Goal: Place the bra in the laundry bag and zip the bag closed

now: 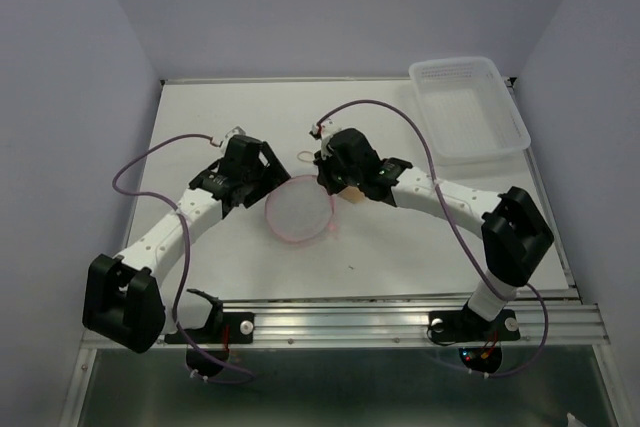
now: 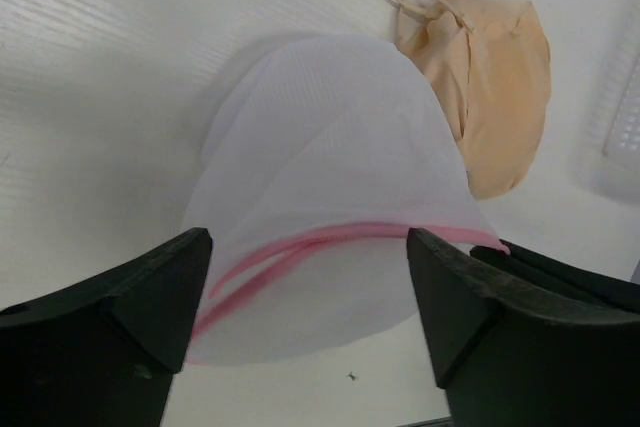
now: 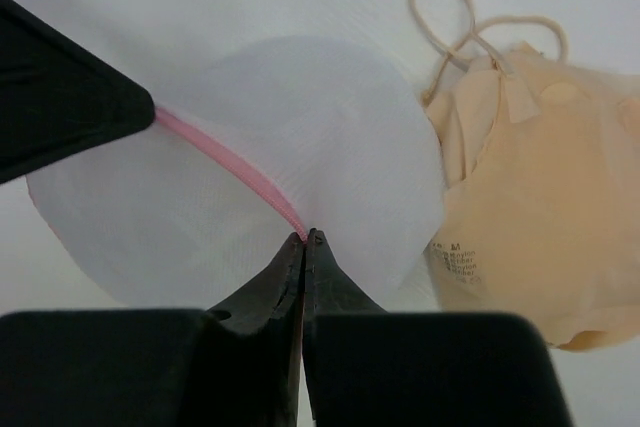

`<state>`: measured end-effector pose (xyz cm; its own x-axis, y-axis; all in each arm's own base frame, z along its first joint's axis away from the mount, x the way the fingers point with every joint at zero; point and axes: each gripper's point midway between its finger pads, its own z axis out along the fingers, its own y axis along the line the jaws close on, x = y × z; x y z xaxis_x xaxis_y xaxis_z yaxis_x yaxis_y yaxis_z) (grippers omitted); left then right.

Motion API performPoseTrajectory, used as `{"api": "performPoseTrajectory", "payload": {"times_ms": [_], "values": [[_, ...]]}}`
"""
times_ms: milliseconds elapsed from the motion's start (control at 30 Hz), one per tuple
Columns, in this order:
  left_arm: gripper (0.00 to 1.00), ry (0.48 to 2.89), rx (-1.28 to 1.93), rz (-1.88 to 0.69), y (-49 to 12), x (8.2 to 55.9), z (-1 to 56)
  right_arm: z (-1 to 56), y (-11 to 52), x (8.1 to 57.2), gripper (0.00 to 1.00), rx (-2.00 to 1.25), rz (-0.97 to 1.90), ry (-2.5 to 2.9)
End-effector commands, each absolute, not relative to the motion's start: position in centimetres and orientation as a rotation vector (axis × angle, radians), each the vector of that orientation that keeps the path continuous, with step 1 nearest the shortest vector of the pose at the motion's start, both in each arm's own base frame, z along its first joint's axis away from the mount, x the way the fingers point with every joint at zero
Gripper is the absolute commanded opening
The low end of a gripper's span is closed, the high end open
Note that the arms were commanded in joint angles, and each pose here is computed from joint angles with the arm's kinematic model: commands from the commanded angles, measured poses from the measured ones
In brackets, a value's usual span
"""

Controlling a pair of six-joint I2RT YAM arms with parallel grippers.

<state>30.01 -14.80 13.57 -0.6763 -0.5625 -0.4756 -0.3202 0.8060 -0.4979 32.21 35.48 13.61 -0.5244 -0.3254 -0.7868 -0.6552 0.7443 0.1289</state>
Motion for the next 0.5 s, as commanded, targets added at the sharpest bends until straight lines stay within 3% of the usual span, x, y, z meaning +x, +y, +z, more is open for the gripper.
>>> {"api": "performPoseTrajectory", "payload": {"times_ms": [0, 267, 467], "values": [[0.79, 2.356, -0.606, -0.576, -17.1, 30.9, 14.8, 17.7, 35.7, 33.8, 0.01, -0.603, 0.537, 2.03], [0.5, 2.356, -0.483, -0.682, -19.9, 31.0, 15.3, 17.7, 35.9, 34.1, 0.01, -0.555, 0.536, 2.064], [0.5, 2.326, -0.391, -0.77, -21.2, 29.7, 16.6, 17.0, 34.4, 35.6, 0.01, -0.423, 0.414, 2.107]]}}
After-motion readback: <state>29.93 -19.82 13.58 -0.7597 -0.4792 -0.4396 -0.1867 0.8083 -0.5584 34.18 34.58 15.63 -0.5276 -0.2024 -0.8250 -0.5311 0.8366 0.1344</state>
